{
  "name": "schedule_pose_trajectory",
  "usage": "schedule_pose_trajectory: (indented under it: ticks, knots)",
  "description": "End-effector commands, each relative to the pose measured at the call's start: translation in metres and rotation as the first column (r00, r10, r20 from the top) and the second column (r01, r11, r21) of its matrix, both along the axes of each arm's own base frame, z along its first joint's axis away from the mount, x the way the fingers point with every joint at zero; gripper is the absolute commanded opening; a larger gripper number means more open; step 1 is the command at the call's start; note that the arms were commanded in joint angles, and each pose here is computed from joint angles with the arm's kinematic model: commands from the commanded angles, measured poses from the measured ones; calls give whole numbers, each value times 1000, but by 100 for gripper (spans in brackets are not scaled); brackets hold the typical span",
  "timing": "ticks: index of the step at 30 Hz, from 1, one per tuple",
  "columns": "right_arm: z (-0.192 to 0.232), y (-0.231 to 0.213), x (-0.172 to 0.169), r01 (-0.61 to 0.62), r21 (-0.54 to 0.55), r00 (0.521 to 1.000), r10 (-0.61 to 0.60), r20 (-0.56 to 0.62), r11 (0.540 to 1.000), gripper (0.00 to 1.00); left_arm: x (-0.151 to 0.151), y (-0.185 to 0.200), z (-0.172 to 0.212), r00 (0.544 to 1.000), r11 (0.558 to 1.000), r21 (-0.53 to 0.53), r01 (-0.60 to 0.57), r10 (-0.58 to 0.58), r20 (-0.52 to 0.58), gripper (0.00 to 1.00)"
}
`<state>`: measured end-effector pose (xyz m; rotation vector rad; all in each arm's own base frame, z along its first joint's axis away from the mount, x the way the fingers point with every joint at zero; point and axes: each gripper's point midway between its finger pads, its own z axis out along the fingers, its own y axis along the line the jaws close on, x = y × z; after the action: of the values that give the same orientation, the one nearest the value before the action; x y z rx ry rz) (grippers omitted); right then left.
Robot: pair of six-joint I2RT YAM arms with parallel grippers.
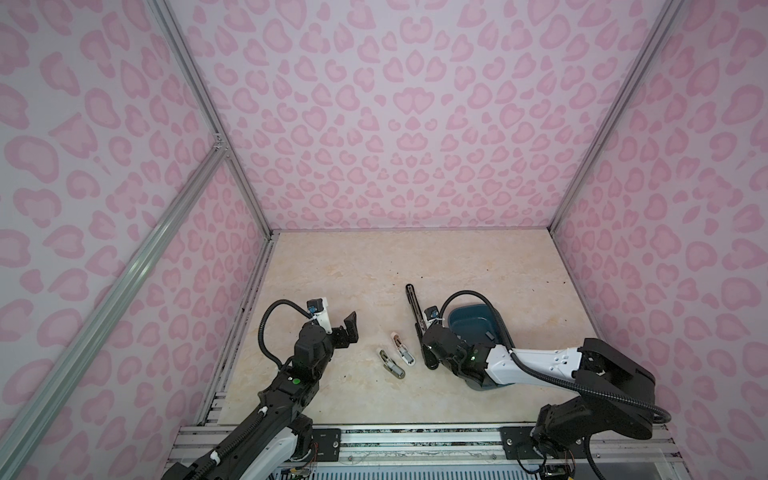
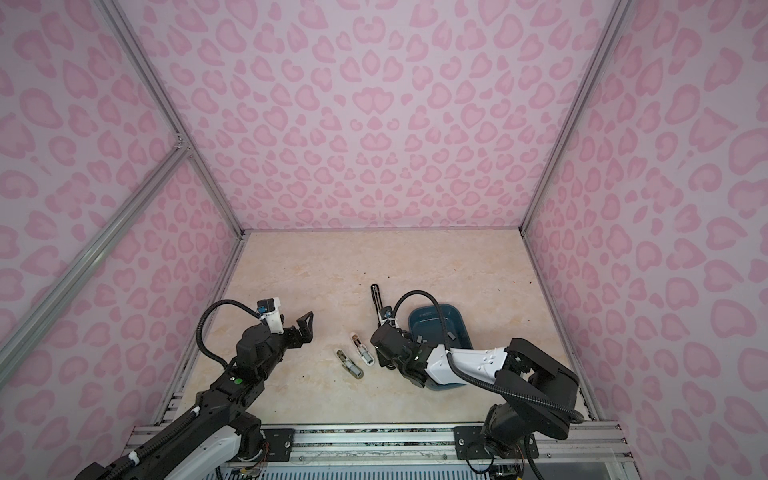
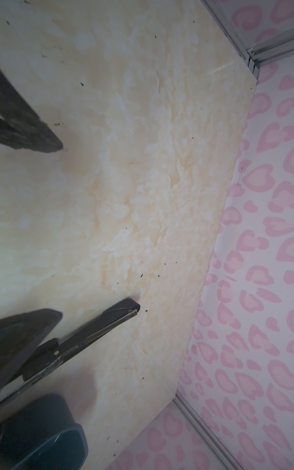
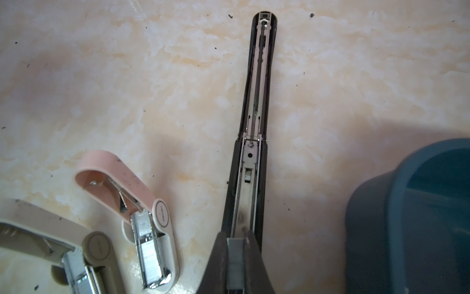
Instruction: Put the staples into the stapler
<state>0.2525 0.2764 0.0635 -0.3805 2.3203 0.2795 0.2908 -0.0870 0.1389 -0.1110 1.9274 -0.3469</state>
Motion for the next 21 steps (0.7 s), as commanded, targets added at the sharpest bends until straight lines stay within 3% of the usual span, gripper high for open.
schedule_pose_trajectory:
  ticks: [1, 21]
  knots:
    - [2, -3, 4, 28, 2, 999, -28, 24, 1000, 1, 5, -1, 15, 999, 1000, -17, -6, 7, 52, 97]
    - [-4, 1, 5, 26, -6, 1000, -26, 10, 1000, 1, 6, -1, 15, 999, 1000, -16, -8, 9, 48, 97]
